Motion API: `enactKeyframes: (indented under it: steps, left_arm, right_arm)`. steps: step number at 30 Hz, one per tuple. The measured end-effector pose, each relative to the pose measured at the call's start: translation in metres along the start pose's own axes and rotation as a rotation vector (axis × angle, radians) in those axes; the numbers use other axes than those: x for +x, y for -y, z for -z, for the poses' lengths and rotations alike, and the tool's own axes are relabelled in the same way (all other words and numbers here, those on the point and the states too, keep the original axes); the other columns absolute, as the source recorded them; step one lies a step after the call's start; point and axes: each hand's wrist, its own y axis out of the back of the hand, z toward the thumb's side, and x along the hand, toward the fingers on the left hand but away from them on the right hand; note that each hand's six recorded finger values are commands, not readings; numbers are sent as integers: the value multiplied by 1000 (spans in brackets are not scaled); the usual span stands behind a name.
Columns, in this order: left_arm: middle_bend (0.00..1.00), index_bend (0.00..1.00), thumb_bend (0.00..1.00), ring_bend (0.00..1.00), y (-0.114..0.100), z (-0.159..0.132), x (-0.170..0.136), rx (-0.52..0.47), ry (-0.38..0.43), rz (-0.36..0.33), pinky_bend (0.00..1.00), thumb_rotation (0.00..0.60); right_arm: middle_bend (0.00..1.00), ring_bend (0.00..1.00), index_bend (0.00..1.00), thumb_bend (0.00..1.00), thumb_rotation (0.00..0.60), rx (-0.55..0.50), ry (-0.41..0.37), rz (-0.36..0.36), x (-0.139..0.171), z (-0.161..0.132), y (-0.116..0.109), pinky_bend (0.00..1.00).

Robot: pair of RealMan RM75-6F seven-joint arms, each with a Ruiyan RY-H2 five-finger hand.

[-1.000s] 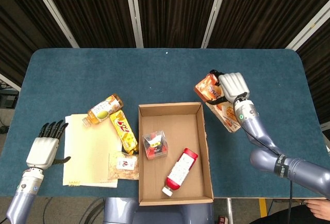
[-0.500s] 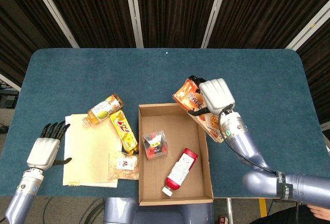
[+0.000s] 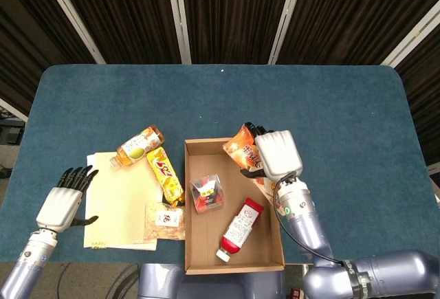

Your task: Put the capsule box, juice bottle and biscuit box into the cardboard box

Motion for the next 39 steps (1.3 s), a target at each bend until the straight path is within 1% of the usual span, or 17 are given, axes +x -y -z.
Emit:
enactKeyframes:
  steps: [8,14,16,21,23,26,28,29,31,35,37,39]
  left_arm:
    - [0,0,0,0,-6,4,-5,-24,9,-9,0,503]
    - [0,0,0,0,-6,8,-9,-32,16,-2,0,502]
    - [0,0,0,0,-7,10,-10,-35,15,-3,0,504]
    - [0,0,0,0,-8,11,-13,-36,19,-8,0,505]
    - [0,0,0,0,-8,11,-13,-36,20,-7,0,506]
    - [0,0,0,0,-9,10,-14,-37,22,-9,0,505]
    - [0,0,0,0,-9,10,-14,-39,23,-11,0,505]
    - [0,0,0,0,-9,10,-14,-40,25,-12,0,505]
    - [0,0,0,0,-10,9,-15,-42,28,-14,0,506]
    - [0,0,0,0,-11,9,-15,-47,34,-17,0,506]
    - [0,0,0,0,-12,9,-15,-49,36,-18,0,506]
    - [0,0,0,0,-12,8,-16,-51,40,-19,0,503]
  right_arm:
    - [571,764,716,324,600,13,64,-36,12,-25,26,1000]
    - [551,753,696,301,600,27,99,-42,17,-32,36,1000]
    - [519,730,658,269,600,26,111,-41,18,-30,38,991]
    - [411,668,517,209,600,22,134,-47,20,-25,39,935]
    - [346,620,441,189,600,15,136,-46,20,-25,38,891]
    - [191,498,264,134,600,16,133,-40,21,-26,39,778]
    - [68,396,123,94,600,22,133,-53,23,-26,41,692]
    - [32,356,75,82,600,26,133,-67,24,-26,43,660]
    - [0,296,16,60,600,35,134,-90,26,-26,46,607]
    - [0,190,0,14,600,78,136,-130,30,-27,48,512]
    - [0,84,0,0,600,89,137,-148,33,-29,49,430]
    - [0,24,0,0,600,101,137,-159,36,-33,49,372]
